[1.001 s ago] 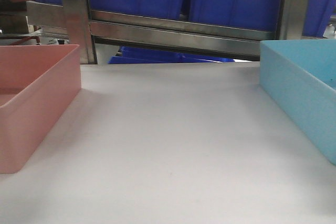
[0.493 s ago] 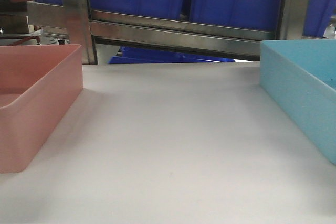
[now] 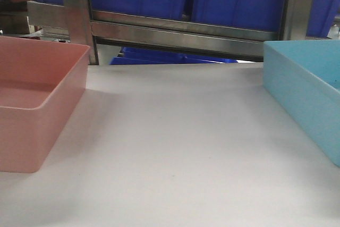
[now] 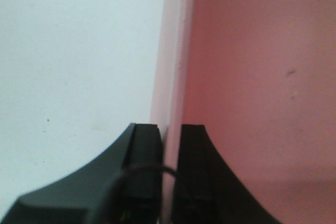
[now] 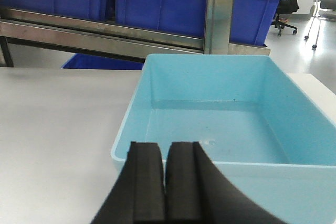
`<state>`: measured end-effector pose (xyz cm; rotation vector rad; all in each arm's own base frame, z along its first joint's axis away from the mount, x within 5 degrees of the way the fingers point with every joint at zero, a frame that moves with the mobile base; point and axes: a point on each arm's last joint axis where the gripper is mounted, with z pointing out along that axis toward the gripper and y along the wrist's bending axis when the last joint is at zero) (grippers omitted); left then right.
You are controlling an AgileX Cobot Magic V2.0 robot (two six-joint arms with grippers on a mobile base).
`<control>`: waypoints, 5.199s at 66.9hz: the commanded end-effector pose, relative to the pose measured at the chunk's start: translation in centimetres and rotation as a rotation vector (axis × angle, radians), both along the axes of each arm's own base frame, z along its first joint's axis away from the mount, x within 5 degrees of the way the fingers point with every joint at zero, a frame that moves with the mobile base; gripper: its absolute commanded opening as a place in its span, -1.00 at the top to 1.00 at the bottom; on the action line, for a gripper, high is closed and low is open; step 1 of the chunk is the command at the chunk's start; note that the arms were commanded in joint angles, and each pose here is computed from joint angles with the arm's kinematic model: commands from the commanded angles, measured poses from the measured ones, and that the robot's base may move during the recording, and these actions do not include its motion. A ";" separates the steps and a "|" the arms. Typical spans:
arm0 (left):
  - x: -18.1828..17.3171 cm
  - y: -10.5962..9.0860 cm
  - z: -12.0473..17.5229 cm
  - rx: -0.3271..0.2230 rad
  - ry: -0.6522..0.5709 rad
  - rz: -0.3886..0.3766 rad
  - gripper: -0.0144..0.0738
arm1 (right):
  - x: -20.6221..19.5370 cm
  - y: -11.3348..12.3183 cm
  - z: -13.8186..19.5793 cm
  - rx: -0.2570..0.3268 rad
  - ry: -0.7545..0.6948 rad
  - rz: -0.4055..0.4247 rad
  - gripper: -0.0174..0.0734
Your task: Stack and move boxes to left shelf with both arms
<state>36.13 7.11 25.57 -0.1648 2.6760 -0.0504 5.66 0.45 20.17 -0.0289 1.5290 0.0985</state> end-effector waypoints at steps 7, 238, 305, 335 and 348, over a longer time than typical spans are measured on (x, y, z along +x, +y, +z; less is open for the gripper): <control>-2.7 -2.2 8.3 -0.172 -0.244 0.040 0.68 | -0.3 0.0 1.5 -0.004 -0.125 0.003 0.51; -24.5 -12.2 6.3 -0.060 -0.892 -0.465 0.69 | 0.0 0.0 11.8 0.004 -0.199 -0.004 0.49; -24.5 -12.2 6.5 -0.060 -0.915 -0.467 0.69 | 22.3 -9.5 19.9 -0.083 0.977 -0.282 -0.59; -24.5 -12.2 6.5 -0.060 -0.915 -0.467 0.69 | 29.7 -14.4 14.0 -0.235 0.941 -0.086 -0.59; -24.5 -12.2 6.5 -0.060 -0.915 -0.467 0.69 | 32.0 -15.6 11.1 -0.237 0.935 -0.112 -0.59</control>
